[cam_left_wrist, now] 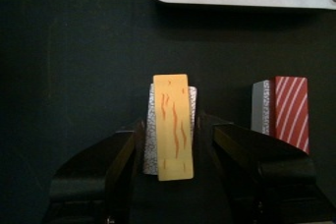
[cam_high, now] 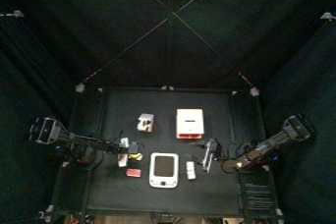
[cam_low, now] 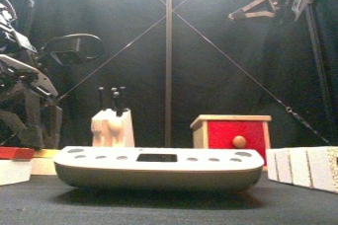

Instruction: Grab egg sushi

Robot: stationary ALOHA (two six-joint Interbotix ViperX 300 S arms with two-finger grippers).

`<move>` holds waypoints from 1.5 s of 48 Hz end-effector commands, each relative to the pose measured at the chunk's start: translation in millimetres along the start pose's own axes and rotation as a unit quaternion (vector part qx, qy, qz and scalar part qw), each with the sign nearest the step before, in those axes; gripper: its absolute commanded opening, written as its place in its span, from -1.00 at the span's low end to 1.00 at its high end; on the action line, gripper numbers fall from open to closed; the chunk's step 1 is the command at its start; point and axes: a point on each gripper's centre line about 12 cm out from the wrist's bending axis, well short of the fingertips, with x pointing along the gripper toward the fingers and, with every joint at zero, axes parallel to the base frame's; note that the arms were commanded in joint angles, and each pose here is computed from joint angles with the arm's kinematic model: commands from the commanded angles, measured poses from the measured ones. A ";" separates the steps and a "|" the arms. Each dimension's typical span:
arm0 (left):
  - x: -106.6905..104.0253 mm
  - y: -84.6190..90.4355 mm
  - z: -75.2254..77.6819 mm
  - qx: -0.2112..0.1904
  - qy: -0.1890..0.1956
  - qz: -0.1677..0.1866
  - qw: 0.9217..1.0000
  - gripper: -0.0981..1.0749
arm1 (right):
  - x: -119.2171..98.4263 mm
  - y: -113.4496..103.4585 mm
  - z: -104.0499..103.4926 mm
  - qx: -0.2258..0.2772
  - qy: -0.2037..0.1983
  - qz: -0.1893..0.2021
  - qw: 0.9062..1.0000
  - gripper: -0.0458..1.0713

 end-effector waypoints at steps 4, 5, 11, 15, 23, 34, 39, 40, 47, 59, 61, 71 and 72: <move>0.0 1.1 4.6 -0.003 -0.008 0.001 1.000 0.62 | -1.5 -0.8 6.9 0.007 -0.009 0.000 1.000 0.70; 0.3 1.1 5.0 -0.003 -0.008 0.001 1.000 0.62 | -1.5 -0.8 6.9 0.007 -0.009 0.000 1.000 0.70; 1.5 1.9 3.4 -0.004 -0.004 0.002 1.000 0.62 | -1.6 -1.1 6.1 0.008 -0.008 -0.001 1.000 0.70; 2.3 1.9 3.3 -0.004 -0.002 0.002 1.000 0.62 | -1.4 -1.8 5.8 0.009 -0.006 -0.002 1.000 0.70; 2.6 2.3 3.7 -0.004 -0.002 0.002 1.000 0.54 | -1.4 -1.9 5.4 0.011 -0.005 -0.003 1.000 0.70; 2.6 2.7 3.7 -0.004 -0.002 0.003 1.000 0.27 | -1.5 -2.5 4.2 0.011 -0.003 -0.004 1.000 0.70; 1.8 2.5 6.8 -0.004 -0.007 0.003 1.000 0.17 | -1.9 -2.2 4.5 0.011 -0.004 -0.003 1.000 0.70; 1.5 2.4 7.6 -0.006 -0.008 0.002 1.000 0.16 | -1.7 -2.1 4.1 0.010 -0.003 -0.003 1.000 0.70; -2.8 0.2 13.2 -0.003 -0.021 -0.001 1.000 0.12 | -2.3 -2.5 4.3 0.014 -0.002 -0.004 1.000 0.70; -5.0 -0.1 12.5 0.000 -0.024 -0.001 1.000 0.12 | -2.2 -2.9 3.7 0.014 -0.001 -0.005 1.000 0.70; -5.0 0.3 13.2 -0.001 -0.025 -0.001 1.000 0.12 | -2.2 -2.9 3.7 0.015 -0.001 -0.005 1.000 0.70; -5.0 -0.1 13.0 -0.001 -0.024 -0.001 1.000 0.12 | -2.2 -2.7 2.7 0.015 0.000 -0.004 1.000 0.70; -5.0 0.3 13.2 -0.001 -0.025 -0.001 1.000 0.12 | -2.2 -2.7 2.7 0.015 0.000 -0.004 1.000 0.70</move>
